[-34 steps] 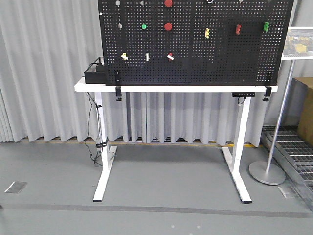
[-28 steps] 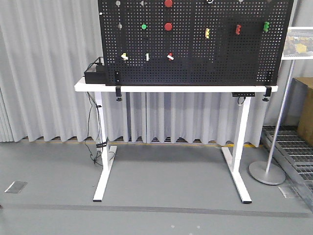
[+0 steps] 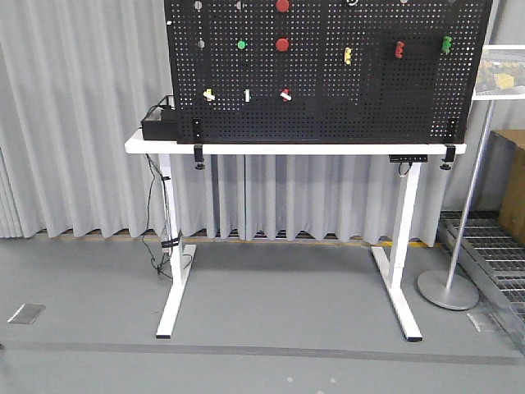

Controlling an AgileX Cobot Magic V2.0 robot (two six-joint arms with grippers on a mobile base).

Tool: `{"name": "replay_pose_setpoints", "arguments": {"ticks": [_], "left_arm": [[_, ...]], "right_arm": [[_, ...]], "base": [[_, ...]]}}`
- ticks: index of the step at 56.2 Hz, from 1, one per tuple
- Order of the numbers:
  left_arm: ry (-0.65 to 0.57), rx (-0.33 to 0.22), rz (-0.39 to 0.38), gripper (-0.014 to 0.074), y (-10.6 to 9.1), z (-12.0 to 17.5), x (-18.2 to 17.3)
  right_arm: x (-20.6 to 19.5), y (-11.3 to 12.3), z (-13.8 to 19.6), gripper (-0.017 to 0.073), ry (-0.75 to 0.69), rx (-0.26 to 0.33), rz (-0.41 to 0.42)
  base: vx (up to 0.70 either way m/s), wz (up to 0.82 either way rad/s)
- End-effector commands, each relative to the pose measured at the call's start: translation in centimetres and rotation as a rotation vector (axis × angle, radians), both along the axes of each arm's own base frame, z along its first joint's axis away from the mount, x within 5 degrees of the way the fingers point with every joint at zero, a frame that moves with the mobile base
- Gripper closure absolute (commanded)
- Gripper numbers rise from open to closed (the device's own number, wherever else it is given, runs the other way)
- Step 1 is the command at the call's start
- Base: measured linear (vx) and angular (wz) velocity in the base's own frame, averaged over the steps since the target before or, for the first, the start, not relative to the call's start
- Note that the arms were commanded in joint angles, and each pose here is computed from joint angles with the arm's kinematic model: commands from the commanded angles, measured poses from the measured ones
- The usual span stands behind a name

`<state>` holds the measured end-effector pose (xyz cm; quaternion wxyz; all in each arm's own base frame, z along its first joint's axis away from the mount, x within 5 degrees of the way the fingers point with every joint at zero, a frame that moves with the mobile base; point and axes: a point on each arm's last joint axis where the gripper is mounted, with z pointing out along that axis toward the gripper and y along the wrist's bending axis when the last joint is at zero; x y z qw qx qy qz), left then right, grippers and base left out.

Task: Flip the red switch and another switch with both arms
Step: 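Drive the base forward up to the black pegboard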

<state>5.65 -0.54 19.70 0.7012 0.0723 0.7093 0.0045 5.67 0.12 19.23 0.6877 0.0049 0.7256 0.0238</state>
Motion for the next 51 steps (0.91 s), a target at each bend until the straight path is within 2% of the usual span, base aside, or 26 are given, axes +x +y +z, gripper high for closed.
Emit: {"name": "replay_pose_setpoints", "arguments": {"ticks": [1, 27, 51], "left_arm": [[-0.076, -0.015, 0.001, 0.0591, 0.01, 0.14, -0.07], [-0.076, -0.015, 0.001, 0.0591, 0.01, 0.14, -0.07], [-0.076, -0.015, 0.001, 0.0591, 0.01, 0.14, -0.07]], "right_arm": [[-0.05, 0.05, 0.63, 0.0566, -0.089, -0.009, 0.005], [-0.05, 0.05, 0.63, 0.0566, -0.089, -0.009, 0.005], [-0.05, 0.05, 0.63, 0.0566, -0.089, -0.009, 0.005]], "base": [[0.0, 0.0], [0.04, -0.01], [0.21, 0.02]]}}
